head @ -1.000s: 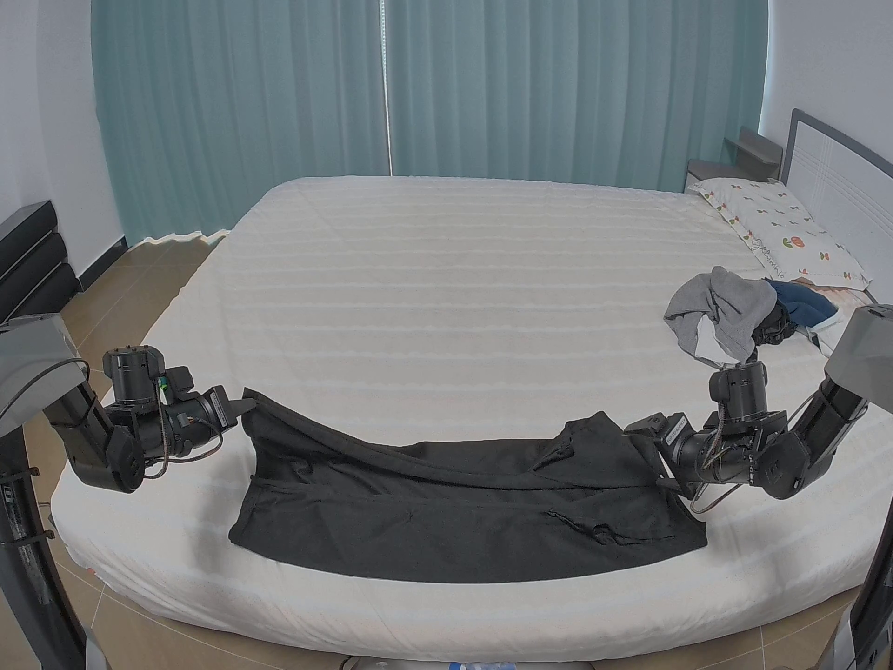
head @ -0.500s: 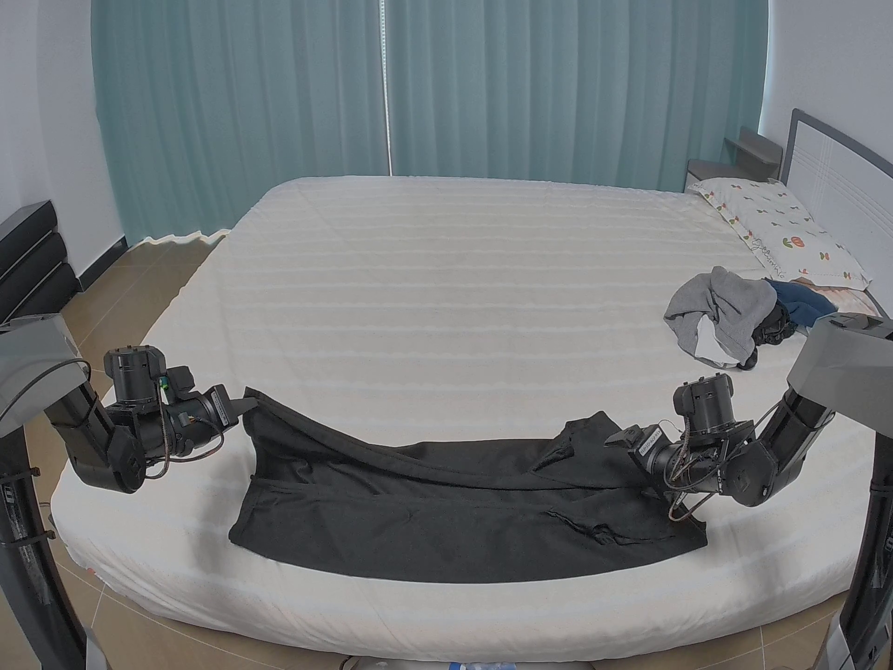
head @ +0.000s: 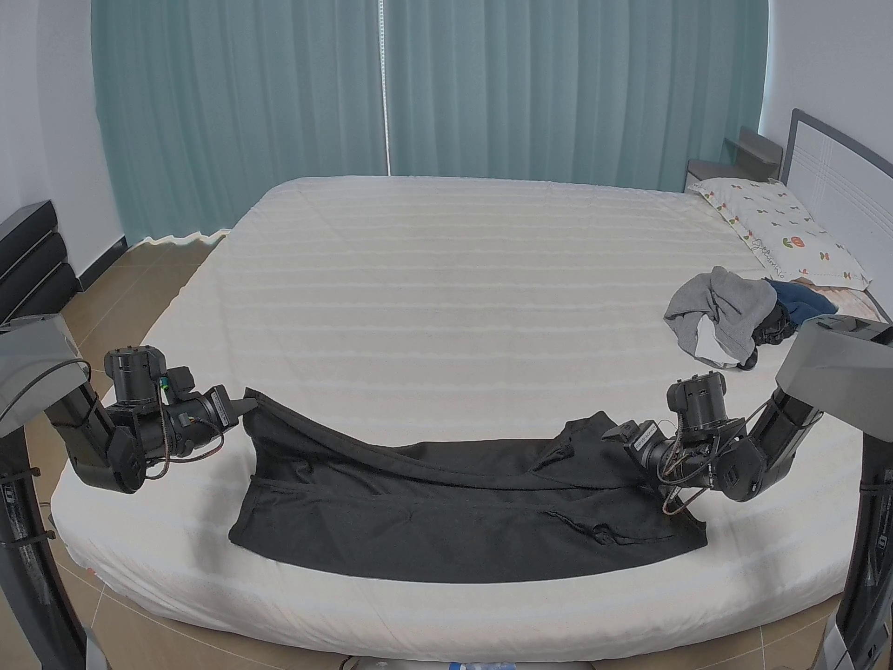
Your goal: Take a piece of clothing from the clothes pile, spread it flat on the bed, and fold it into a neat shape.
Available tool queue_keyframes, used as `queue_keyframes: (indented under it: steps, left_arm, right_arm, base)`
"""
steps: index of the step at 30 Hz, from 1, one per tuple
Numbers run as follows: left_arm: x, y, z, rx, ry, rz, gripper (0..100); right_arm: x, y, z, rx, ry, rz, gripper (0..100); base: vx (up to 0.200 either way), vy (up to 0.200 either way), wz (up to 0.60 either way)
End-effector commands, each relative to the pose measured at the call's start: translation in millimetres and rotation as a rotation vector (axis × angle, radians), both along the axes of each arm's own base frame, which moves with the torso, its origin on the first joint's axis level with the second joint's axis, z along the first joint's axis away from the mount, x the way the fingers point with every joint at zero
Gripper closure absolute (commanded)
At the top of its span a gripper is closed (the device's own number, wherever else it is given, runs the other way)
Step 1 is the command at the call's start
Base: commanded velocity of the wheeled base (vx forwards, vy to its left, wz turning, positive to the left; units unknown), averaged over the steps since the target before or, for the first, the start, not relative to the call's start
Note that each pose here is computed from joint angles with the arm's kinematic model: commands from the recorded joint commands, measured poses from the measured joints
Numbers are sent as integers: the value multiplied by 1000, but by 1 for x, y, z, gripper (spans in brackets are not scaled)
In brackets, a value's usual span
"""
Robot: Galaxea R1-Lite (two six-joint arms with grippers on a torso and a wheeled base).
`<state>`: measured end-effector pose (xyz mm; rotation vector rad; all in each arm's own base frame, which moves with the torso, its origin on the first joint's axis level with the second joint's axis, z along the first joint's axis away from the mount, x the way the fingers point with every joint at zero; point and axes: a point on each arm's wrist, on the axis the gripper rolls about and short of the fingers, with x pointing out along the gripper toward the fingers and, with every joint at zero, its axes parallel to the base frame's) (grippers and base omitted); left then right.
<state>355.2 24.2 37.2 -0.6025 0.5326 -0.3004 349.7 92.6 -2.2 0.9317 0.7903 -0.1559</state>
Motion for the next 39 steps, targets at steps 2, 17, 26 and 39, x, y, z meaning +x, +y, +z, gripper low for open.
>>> queue_keyframes:
  steps: [2,17,26,39]
  left_arm:
    - [0,0,-1,0,2,0,100]
    - [0,0,-1,-1,5,0,100]
    - [0,0,0,0,-1,0,100]
    - [2,1,0,5,-5,8,100]
  right_arm:
    - [3,0,-9,-10,15,-7,0]
    - [1,1,-13,-41,26,-23,0]
    - [0,-2,-9,-47,18,-31,100]
    - [5,-4,8,-22,-47,-45,100]
  base:
    - [0,0,0]
    - [0,0,0]
    - [0,0,0]
    - [0,0,0]
